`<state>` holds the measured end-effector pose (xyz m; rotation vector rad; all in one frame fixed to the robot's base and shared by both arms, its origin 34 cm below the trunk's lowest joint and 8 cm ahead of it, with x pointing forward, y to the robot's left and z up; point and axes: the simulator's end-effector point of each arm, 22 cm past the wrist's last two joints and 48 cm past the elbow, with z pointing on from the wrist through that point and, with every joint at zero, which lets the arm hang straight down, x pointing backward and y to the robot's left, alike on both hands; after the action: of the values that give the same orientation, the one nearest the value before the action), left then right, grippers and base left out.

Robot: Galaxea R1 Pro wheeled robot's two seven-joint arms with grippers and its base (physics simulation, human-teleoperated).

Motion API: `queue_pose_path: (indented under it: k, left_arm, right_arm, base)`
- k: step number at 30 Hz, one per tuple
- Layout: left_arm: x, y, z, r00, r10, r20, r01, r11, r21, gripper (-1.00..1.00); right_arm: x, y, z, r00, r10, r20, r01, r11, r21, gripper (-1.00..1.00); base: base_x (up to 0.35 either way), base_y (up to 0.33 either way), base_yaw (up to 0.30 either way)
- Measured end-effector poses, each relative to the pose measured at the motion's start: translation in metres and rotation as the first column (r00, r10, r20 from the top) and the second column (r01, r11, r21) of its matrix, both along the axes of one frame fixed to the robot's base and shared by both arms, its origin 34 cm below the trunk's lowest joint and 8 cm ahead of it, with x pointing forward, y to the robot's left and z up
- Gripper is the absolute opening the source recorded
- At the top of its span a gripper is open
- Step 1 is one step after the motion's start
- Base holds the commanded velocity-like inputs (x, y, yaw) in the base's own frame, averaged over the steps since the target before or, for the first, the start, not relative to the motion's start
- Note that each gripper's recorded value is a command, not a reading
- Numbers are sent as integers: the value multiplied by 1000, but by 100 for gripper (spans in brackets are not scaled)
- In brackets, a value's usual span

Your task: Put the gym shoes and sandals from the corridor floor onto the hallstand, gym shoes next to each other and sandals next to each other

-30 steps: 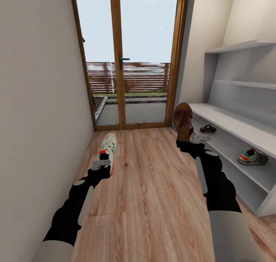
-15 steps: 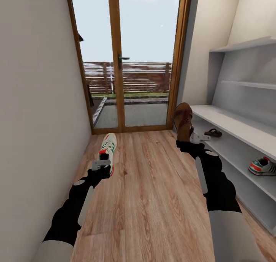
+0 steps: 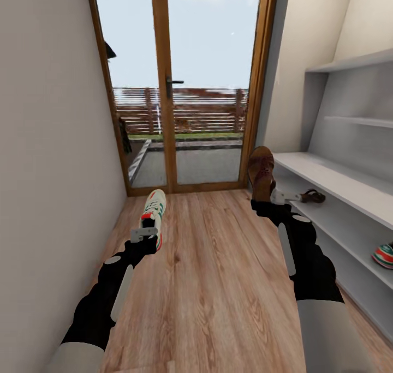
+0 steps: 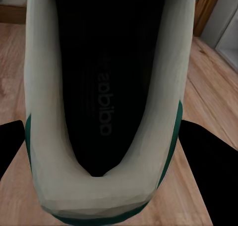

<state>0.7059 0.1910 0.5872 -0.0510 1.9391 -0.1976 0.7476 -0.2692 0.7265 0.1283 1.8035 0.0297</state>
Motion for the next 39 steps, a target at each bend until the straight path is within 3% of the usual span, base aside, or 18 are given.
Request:
queue_pose_path:
  k: [19,39]
  left_arm:
    - [0,0,0,1000,0,0,0,1000,0,-100]
    - [0,0,0,1000,0,0,0,1000,0,-100]
  right_arm:
    - [0,0,0,1000,1,1,-1,1000,1,-100]
    - [0,0,0,1000,1,1,-1,1000,1,-100]
  base:
    - [344,0,-5]
    - [344,0,-260]
